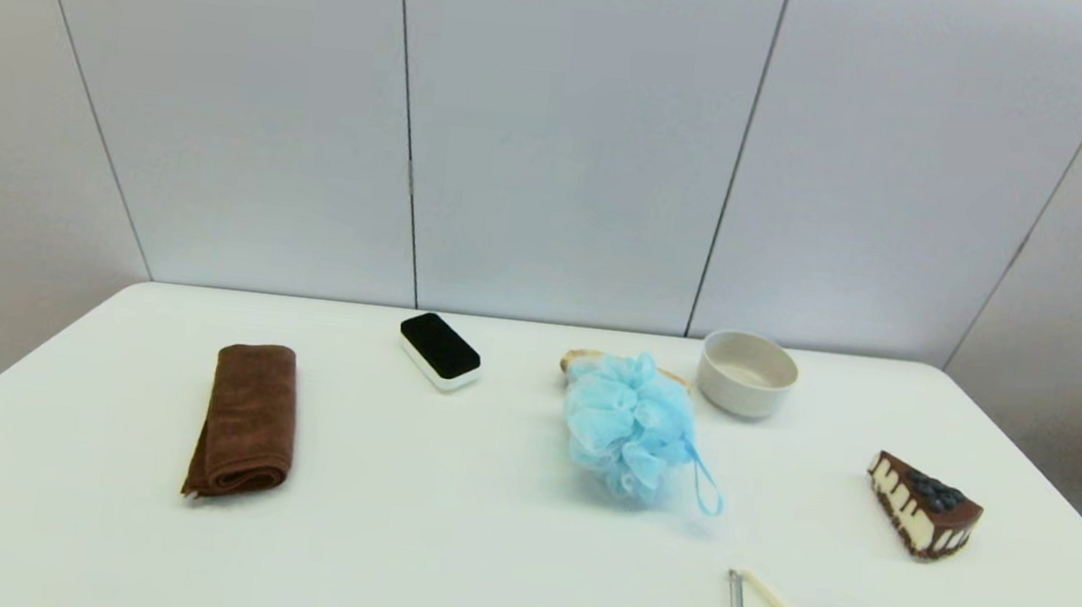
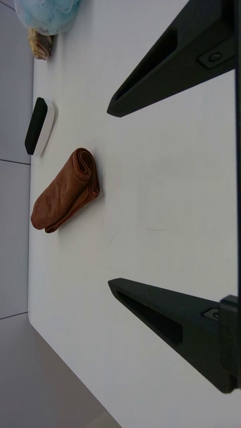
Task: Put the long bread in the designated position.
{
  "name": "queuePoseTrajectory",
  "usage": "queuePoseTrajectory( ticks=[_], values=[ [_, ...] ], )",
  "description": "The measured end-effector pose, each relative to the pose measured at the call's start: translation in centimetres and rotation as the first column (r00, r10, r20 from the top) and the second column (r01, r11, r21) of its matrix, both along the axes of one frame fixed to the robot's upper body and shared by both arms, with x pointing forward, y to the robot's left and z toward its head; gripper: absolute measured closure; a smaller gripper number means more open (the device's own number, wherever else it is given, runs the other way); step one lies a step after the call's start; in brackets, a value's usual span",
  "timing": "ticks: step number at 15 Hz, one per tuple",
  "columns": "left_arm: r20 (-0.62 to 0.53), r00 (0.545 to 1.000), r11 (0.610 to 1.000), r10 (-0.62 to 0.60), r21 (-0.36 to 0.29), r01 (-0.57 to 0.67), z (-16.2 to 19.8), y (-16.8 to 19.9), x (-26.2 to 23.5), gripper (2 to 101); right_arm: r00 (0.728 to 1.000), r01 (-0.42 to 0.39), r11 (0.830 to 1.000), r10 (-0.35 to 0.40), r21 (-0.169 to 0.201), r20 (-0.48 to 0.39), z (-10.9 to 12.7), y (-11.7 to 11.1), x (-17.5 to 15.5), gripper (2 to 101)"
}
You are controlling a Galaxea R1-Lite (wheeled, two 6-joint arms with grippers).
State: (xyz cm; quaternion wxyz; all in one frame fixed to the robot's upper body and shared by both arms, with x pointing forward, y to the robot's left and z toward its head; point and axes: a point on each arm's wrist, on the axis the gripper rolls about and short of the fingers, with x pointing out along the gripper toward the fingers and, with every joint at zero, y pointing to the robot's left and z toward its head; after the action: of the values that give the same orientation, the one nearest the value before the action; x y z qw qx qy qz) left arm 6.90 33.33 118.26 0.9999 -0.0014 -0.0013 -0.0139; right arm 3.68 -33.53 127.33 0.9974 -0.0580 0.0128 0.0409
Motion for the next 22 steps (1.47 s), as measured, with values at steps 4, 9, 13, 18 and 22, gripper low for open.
queuePoseTrajectory(
  ticks=[4,9,13,18,22],
  values=[
    [0.0,1.0,1.0,0.0,0.0,0.0,0.0,0.0,0.0,5.4,0.999,0.003,1.0,-0.004,0.024,0.037,-1.0,0.0,-0.7,5.0],
    [0.0,1.0,1.0,0.0,0.0,0.0,0.0,0.0,0.0,5.4,0.995,0.015,0.999,-0.018,0.041,0.094,-2.1,0.0,-1.0,5.0],
    [0.0,1.0,1.0,0.0,0.0,0.0,0.0,0.0,0.0,5.4,0.994,0.013,0.999,-0.017,0.042,0.107,-3.8,0.0,0.5,5.0],
    [0.0,1.0,1.0,0.0,0.0,0.0,0.0,0.0,0.0,5.4,0.994,0.031,0.999,-0.035,0.043,0.103,-5.4,0.0,1.6,5.0],
    [0.0,1.0,1.0,0.0,0.0,0.0,0.0,0.0,0.0,5.4,0.992,0.073,0.996,-0.077,0.046,0.097,-7.0,-0.1,2.5,5.0]
  ],
)
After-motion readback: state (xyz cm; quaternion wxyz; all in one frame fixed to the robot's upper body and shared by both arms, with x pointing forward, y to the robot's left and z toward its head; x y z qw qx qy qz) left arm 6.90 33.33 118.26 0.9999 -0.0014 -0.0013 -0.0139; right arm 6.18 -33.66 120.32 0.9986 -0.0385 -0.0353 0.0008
